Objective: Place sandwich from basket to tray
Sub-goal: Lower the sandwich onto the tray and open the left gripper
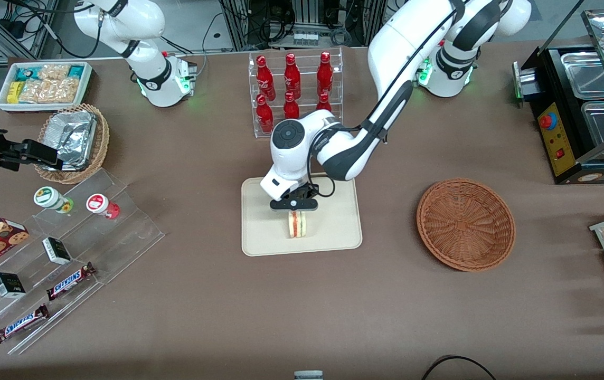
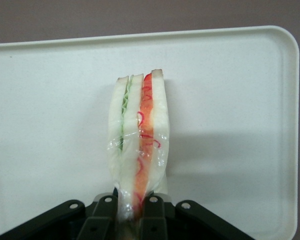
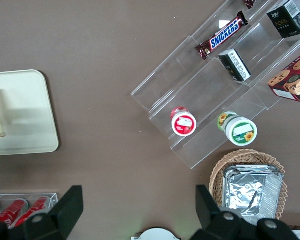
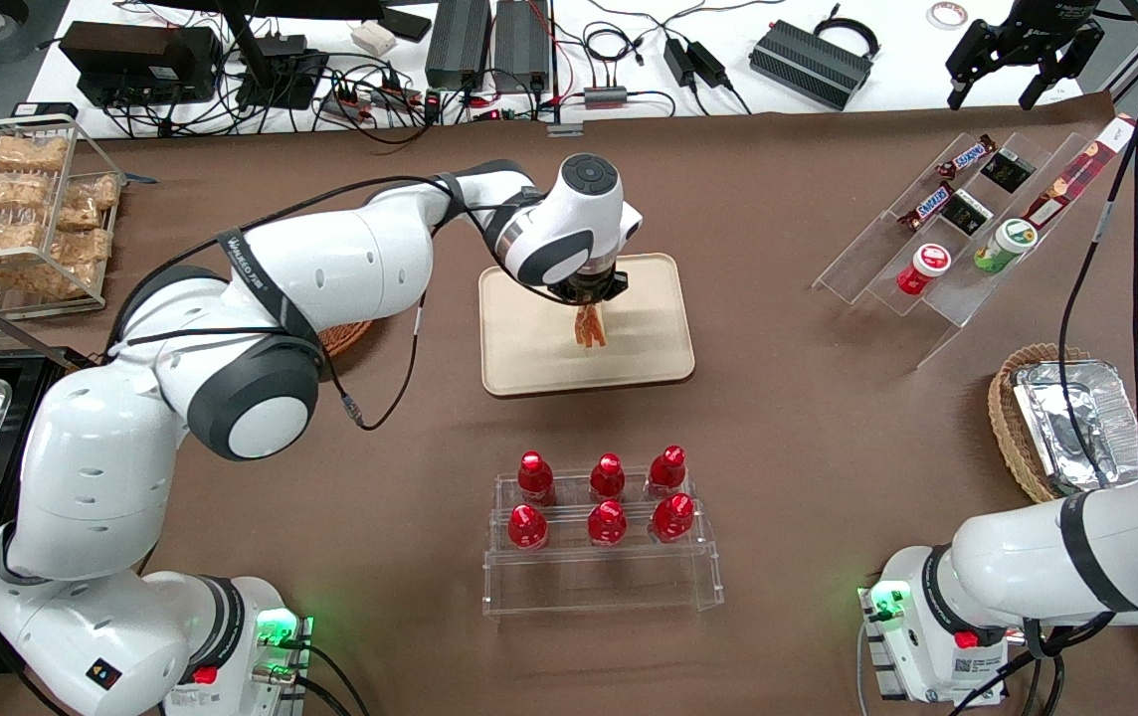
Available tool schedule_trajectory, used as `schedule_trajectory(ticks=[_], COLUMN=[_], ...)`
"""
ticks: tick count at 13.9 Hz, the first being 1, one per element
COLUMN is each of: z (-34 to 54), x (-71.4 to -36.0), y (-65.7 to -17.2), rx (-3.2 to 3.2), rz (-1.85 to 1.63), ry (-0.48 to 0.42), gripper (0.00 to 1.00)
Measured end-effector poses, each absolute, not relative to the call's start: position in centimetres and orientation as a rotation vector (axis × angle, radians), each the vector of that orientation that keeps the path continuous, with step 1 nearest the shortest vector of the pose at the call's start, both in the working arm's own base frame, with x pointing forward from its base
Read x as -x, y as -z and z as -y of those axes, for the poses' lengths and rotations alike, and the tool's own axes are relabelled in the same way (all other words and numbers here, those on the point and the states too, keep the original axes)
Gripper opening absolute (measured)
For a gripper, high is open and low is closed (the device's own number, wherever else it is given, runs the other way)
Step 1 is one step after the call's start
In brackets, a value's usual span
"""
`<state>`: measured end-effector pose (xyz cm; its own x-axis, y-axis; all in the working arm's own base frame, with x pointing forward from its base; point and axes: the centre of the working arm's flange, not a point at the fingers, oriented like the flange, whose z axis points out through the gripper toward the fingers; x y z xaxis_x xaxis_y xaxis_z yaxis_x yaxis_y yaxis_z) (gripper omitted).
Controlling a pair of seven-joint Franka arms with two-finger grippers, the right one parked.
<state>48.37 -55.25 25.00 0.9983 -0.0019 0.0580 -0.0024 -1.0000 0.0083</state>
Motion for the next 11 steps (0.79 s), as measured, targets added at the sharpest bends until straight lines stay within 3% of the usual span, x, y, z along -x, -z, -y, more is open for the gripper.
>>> schedule_trajectory(ticks=[3,6,11], z=[55.7,56.0,55.2], x=[-48.0,-47.9,-49.6], y=[-23.8,-23.6,-28.7], rx=[-3.139,-3.139,-3.155], rz=[0.018,0.025,-0.020], ry=[-0.078,-0.079,-0.118], gripper=[0.16,0.26,0.74])
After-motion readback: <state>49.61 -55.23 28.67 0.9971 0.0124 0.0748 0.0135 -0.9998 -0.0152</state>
